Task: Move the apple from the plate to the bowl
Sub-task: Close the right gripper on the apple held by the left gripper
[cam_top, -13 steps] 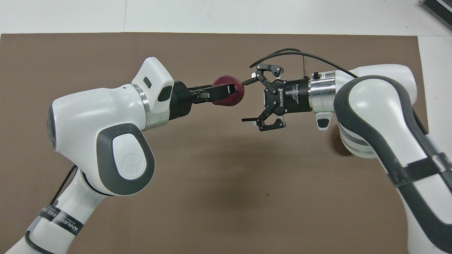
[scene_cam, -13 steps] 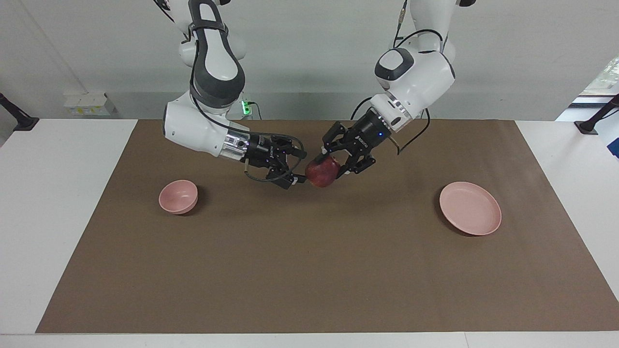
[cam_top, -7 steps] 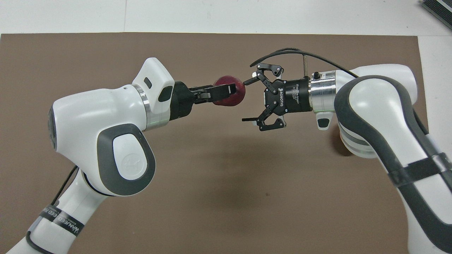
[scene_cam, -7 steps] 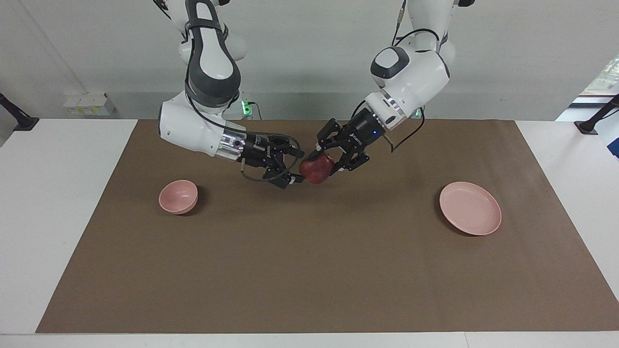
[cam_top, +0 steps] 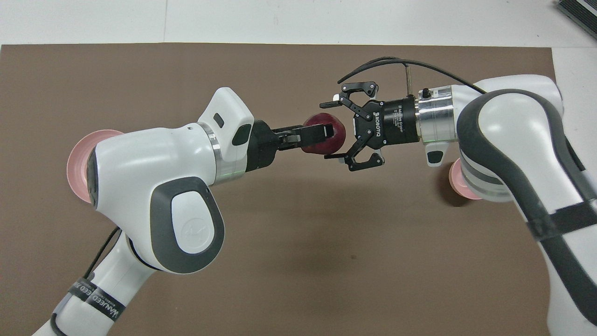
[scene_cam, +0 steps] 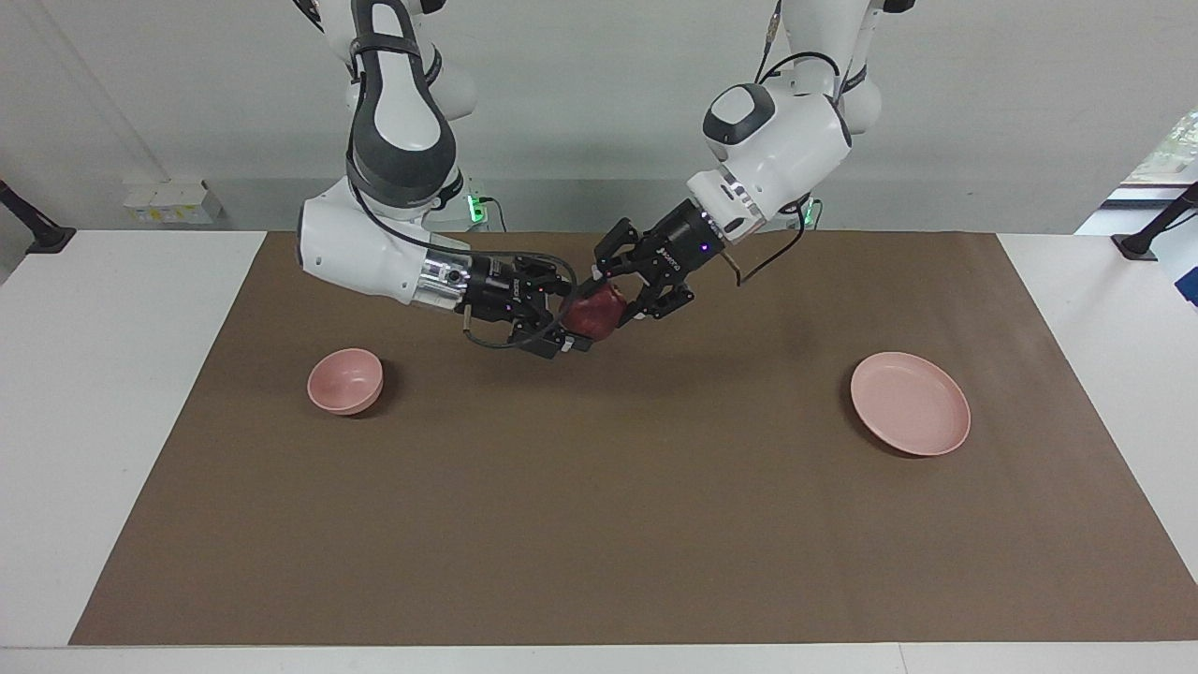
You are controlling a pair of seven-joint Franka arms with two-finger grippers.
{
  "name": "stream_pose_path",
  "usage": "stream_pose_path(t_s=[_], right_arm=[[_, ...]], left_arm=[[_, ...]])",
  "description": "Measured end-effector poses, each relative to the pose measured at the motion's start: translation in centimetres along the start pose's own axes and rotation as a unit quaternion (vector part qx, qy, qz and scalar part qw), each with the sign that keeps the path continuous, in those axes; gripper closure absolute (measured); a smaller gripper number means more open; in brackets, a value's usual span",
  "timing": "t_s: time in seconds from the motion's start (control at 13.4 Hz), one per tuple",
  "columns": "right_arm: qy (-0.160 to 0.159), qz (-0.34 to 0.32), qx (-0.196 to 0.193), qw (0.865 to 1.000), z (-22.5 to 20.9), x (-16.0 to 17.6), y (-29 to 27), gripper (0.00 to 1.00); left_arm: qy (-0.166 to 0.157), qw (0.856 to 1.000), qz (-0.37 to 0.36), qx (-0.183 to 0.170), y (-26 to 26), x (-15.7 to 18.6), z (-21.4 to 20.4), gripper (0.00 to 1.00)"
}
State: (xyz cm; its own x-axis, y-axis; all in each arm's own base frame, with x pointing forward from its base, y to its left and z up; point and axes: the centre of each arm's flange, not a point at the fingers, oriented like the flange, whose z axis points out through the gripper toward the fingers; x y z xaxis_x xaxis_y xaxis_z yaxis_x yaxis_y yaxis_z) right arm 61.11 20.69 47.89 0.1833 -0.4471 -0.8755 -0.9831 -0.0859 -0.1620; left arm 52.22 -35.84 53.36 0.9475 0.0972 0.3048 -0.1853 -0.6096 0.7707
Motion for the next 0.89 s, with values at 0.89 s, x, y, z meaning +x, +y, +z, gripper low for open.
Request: stream_pose_path(t_s=[0.89], right_arm=[[-0.002, -0.014, -0.003, 1.000, -0.34, 0.25, -0.02, 0.27]], left_arm=[[0.003, 1.000, -0.002, -0.001, 0.16, 0.14, -0.15, 0.17]])
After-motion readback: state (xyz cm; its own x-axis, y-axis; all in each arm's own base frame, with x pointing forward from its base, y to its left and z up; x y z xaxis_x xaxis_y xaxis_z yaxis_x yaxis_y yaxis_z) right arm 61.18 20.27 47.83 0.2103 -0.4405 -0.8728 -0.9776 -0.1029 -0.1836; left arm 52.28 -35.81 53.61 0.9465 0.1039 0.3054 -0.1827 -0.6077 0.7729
